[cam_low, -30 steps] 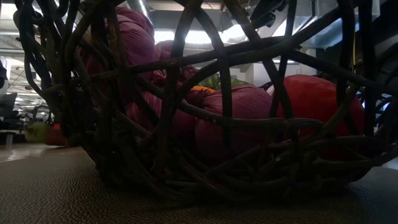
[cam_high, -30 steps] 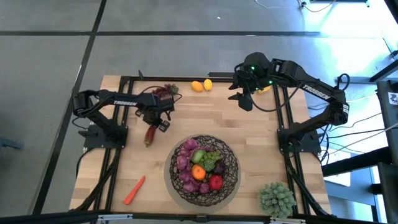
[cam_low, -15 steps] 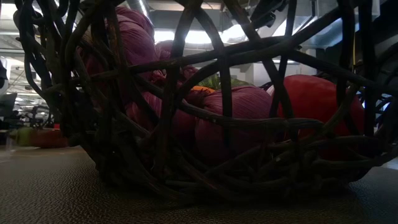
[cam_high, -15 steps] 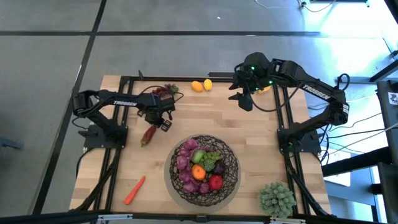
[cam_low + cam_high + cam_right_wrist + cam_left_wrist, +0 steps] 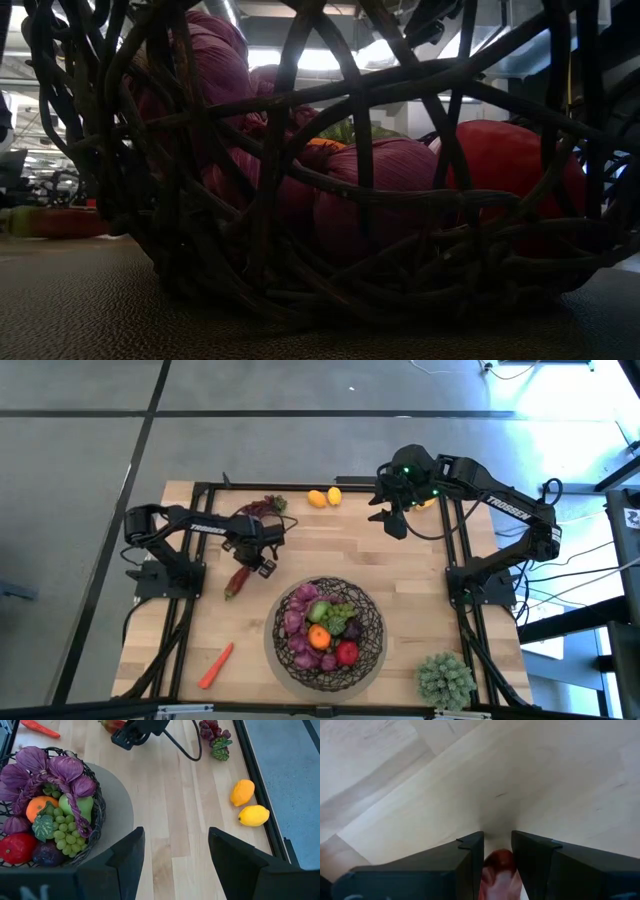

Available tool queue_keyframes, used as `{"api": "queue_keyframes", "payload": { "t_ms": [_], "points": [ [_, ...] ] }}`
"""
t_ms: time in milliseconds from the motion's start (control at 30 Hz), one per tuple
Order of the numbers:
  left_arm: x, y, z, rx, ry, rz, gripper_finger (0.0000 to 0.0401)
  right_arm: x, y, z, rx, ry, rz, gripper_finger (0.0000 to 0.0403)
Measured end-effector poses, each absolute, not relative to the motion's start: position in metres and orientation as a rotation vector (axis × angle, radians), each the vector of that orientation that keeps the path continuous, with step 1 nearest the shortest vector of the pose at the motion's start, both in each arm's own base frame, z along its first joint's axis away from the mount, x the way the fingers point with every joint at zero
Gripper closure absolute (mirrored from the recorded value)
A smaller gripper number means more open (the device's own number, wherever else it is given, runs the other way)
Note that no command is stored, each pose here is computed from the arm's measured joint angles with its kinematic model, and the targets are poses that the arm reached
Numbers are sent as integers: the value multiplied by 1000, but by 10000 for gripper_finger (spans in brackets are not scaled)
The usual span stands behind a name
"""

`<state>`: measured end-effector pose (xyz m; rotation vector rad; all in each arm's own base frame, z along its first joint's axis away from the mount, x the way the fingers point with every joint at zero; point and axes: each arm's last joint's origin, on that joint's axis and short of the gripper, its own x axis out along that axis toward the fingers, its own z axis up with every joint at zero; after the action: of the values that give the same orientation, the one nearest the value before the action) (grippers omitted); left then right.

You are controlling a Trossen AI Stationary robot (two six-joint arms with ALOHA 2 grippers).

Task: Build produce basket
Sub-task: Put the chili pepper into the mesh basket

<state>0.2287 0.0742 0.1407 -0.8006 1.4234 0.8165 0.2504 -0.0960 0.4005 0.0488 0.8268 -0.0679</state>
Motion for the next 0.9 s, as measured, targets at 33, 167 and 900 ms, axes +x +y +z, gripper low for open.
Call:
{"api": "queue_keyframes", "payload": {
  "t_ms": [33,167,900],
  "points": [
    [229,73,141,-798,1425,815,314,250,-96,400,49,827,-68,192],
    [229,72,141,-795,1425,811,330,250,-96,400,48,826,-68,192],
    [236,75,150,-747,1425,769,400,251,-96,401,26,826,-58,192]
  ]
}}
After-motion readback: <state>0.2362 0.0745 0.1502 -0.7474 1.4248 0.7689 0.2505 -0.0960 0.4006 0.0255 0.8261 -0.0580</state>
